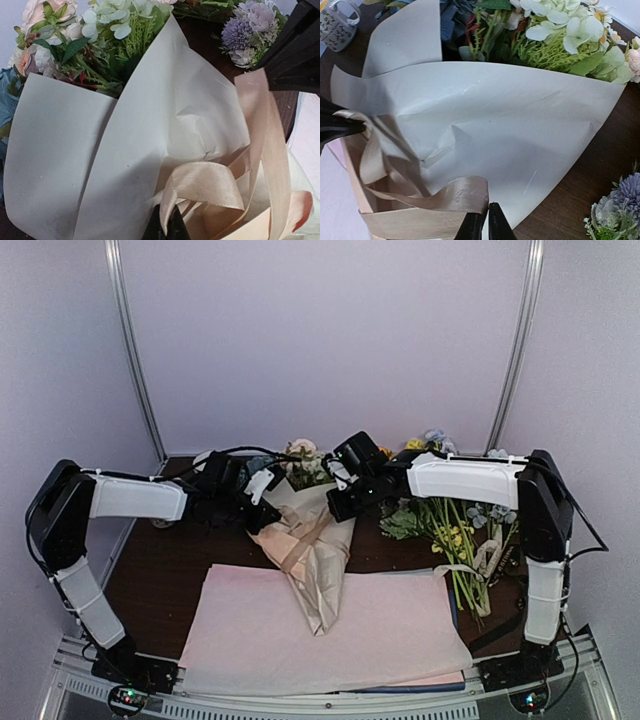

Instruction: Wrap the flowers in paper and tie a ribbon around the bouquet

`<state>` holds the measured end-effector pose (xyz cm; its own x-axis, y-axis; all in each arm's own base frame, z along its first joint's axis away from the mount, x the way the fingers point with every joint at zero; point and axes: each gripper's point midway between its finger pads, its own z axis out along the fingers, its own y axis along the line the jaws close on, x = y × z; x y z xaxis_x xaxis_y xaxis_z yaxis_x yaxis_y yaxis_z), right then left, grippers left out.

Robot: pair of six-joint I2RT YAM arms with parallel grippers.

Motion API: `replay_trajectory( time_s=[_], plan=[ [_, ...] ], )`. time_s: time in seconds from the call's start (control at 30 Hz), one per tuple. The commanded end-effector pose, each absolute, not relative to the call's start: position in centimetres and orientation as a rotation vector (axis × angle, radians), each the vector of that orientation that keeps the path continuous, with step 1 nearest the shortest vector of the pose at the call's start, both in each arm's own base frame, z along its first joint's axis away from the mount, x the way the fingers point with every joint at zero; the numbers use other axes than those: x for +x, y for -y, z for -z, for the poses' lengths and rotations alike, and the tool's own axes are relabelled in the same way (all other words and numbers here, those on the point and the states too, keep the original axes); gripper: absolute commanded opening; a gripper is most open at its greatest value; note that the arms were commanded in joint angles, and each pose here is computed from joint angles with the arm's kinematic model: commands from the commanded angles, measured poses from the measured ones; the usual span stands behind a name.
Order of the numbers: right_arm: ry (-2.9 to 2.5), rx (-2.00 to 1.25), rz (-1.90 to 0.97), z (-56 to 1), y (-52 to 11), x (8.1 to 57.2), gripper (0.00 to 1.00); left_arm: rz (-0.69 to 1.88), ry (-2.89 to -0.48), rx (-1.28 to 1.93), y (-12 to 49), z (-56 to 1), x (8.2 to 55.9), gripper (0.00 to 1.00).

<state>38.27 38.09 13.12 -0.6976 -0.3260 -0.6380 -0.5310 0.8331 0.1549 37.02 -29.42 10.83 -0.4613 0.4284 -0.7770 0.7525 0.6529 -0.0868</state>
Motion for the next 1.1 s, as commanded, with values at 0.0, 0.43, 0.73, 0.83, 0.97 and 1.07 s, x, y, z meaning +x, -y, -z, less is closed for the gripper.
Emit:
replay_trajectory(
  time_s=[0.0, 0.43, 0.73, 0.83, 0.97, 1.07],
  plan=[
    [-2.360, -0.545, -0.181, -13.8, -35.5, 41.5, 0.06, 0.548, -2.026, 0.883, 29.3, -13.2, 37.2, 0.00],
    [-2.361, -0.323, 0.070, -13.7, -29.1, 46.1, 0.16, 0.544, -2.053, 0.878, 28.5, -11.7, 36.2, 0.00],
    [-2.355, -0.575, -0.567, -14.6, -35.3, 40.5, 0.30, 0.571, -2.039, 0.867, 28.8, -12.2, 36.2, 0.00],
    [-2.392, -0.554, -0.751, -13.6, -36.7, 38.5, 0.38, 0.573, -2.031, 0.870, 28.8, -12.4, 36.1, 0.00],
    [-2.421, -0.508, -0.889, -12.4, -38.1, 37.6, 0.52, 0.581, -2.030, 0.874, 28.9, -12.4, 35.9, 0.00],
    [-2.442, -0.493, -0.907, -11.5, -38.7, 37.8, 0.54, 0.583, -2.032, 0.872, 28.9, -12.4, 35.9, 0.00]
  ],
)
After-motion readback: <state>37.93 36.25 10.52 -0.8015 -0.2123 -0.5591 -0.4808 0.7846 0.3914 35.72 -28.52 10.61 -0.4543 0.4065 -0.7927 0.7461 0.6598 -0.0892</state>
